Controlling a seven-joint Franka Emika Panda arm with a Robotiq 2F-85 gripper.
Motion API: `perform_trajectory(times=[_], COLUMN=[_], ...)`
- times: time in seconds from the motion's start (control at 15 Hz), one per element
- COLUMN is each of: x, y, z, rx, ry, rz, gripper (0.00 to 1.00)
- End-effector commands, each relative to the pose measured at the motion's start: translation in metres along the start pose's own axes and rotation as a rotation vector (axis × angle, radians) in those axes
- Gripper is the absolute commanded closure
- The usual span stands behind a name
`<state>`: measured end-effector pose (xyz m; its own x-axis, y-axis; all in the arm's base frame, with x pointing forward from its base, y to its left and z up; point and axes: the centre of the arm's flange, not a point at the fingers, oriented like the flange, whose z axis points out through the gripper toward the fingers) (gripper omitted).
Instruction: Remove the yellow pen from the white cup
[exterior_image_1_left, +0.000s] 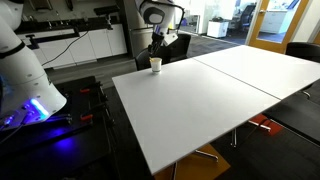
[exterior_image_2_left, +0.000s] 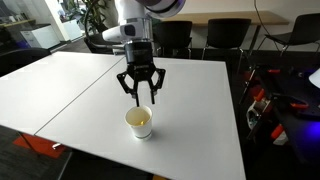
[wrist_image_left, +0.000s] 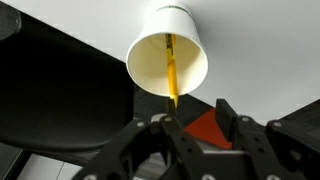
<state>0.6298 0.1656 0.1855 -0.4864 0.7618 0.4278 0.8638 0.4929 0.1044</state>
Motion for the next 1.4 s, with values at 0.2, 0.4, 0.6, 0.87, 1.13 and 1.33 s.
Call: perform_trajectory(times=[0.2, 0.4, 0.6, 0.87, 1.13, 1.33], x=[-0.009, -0.011, -0.014, -0.019, -0.024, -0.028], y=[0.024, 0.033, 0.040, 0.044, 0.047, 0.048], z=[0.019, 0.025, 0.027, 0.029, 0.032, 0.035], rx=[-0.009, -0.011, -0.017, -0.017, -0.015, -0.011], ry=[0.040, 0.048, 0.053, 0.062, 0.068, 0.078], rz=[-0.068, -0.074, -0.078, -0.080, -0.076, -0.071], gripper=[0.51, 0.59, 0.60, 0.59, 0.57, 0.59])
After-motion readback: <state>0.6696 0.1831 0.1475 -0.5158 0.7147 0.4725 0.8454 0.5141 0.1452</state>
